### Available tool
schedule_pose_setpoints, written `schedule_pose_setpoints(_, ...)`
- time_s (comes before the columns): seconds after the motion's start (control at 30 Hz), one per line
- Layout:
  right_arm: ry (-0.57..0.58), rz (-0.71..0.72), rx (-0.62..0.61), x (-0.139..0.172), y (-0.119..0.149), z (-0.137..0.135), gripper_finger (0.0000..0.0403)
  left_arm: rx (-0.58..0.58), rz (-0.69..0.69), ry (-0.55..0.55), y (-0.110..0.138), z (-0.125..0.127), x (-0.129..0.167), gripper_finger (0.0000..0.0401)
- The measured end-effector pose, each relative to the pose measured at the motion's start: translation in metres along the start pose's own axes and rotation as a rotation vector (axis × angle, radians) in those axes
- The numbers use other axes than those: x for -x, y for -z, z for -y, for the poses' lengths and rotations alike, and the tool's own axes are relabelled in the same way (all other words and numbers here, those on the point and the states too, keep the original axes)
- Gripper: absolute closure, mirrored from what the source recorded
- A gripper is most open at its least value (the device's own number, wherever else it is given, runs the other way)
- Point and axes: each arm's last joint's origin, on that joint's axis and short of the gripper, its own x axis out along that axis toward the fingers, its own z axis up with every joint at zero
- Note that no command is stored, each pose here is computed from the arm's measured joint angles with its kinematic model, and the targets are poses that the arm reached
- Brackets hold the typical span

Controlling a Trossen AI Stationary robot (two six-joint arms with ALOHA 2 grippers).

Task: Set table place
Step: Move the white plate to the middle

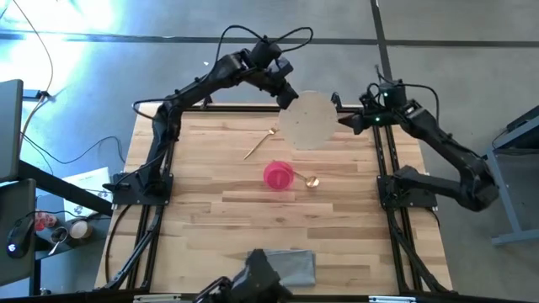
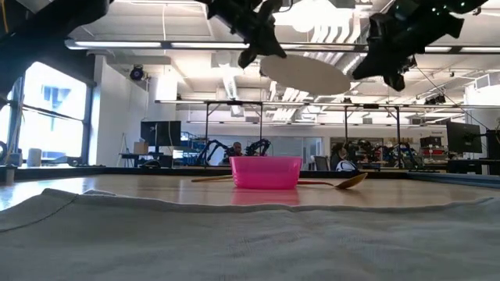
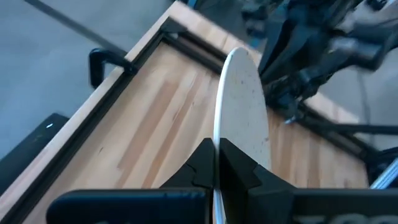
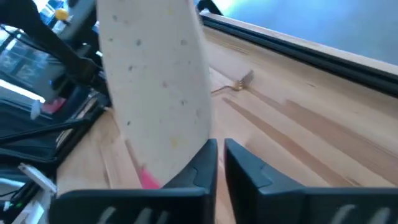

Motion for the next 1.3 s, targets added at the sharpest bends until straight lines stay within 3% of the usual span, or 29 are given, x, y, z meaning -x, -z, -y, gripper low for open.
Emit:
schedule_pose_setpoints(0.17, -0.016, 0.030, 0.043, 0.014, -0.014, -0.016, 0.0318, -0.044, -0.059, -0.032, 0.008, 0.020, 0.006, 0.0401)
schedule_pose_setpoints(0.37, -0.058, -0.042, 0.079, 0.012, -0.012, -0.033, 0.0268, -0.079, -0.018, -0.031, 0.006, 0.039, 0.020, 0.0401)
schedule_pose_setpoints(0.8, -0.041, -0.041, 0.145, -0.009, -0.007, -0.047, 0.0251, -0.116, -0.007, -0.007, 0.009, 0.066, 0.023, 0.0401)
schedule_pose_setpoints(0.97, -0.084, -0.082, 0.152, -0.016, -0.002, -0.055, 0.0270, -0.113, 0.001, -0.006, 0.009, 0.068, 0.022, 0.0401)
schedule_pose_setpoints(1.17, -0.134, -0.121, 0.130, -0.020, 0.003, -0.064, 0.0383, -0.103, -0.016, -0.005, 0.011, 0.068, 0.022, 0.0401)
schedule_pose_setpoints(1.3, -0.152, -0.145, 0.109, -0.022, 0.007, -0.070, 0.0391, -0.103, -0.034, -0.006, 0.013, 0.071, 0.021, 0.0401)
